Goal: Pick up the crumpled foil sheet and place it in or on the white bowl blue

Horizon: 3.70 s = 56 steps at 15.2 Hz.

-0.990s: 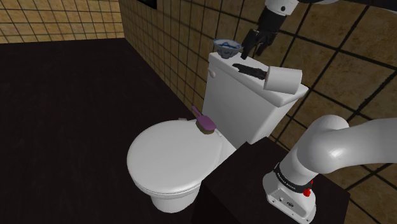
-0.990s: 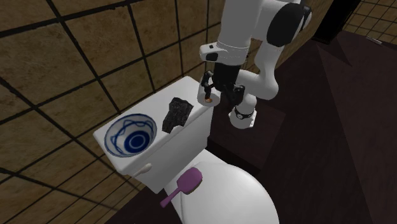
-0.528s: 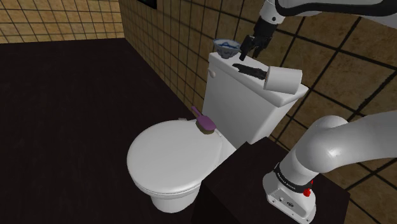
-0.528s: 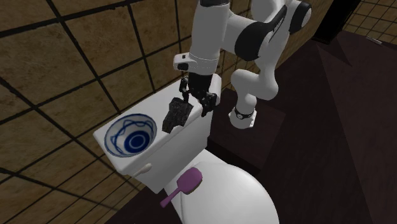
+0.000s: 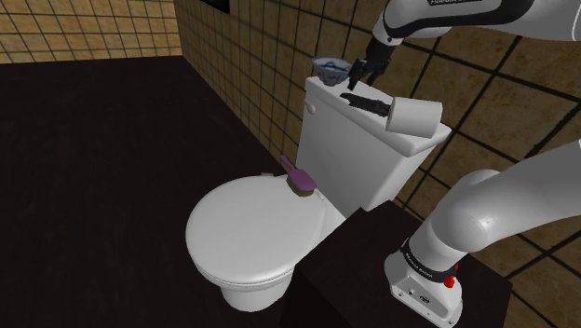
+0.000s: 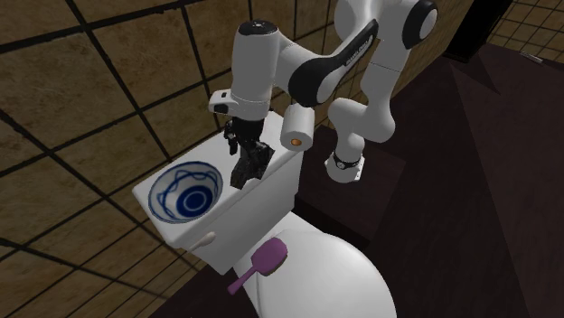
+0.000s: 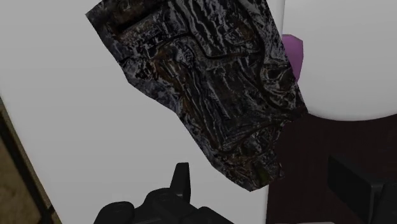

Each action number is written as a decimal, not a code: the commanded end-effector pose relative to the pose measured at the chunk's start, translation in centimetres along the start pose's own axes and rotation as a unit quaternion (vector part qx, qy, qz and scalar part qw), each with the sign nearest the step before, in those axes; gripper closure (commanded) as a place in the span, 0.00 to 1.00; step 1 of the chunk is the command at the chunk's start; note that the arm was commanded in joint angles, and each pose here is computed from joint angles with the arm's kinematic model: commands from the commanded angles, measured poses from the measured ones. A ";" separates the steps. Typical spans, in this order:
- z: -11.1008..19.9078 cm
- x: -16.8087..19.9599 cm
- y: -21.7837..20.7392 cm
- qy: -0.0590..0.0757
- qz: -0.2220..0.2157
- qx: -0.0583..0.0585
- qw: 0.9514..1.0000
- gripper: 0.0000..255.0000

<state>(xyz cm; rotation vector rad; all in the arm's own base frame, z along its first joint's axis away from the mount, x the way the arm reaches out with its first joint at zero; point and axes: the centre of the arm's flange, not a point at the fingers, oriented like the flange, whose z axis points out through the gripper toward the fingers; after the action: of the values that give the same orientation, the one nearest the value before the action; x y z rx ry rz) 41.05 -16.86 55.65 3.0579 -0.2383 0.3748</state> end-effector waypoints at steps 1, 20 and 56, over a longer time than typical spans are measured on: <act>1.2 0.2 0.5 0.001 0.001 -0.001 1.000 0.00; 4.1 0.2 0.6 0.001 0.001 -0.001 1.000 1.00; -9.9 7.8 1.0 0.001 0.001 -0.001 1.000 1.00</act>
<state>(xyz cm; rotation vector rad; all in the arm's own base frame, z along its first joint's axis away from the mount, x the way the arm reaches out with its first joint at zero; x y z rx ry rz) 44.68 -18.17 67.17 3.0550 -0.2404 0.3779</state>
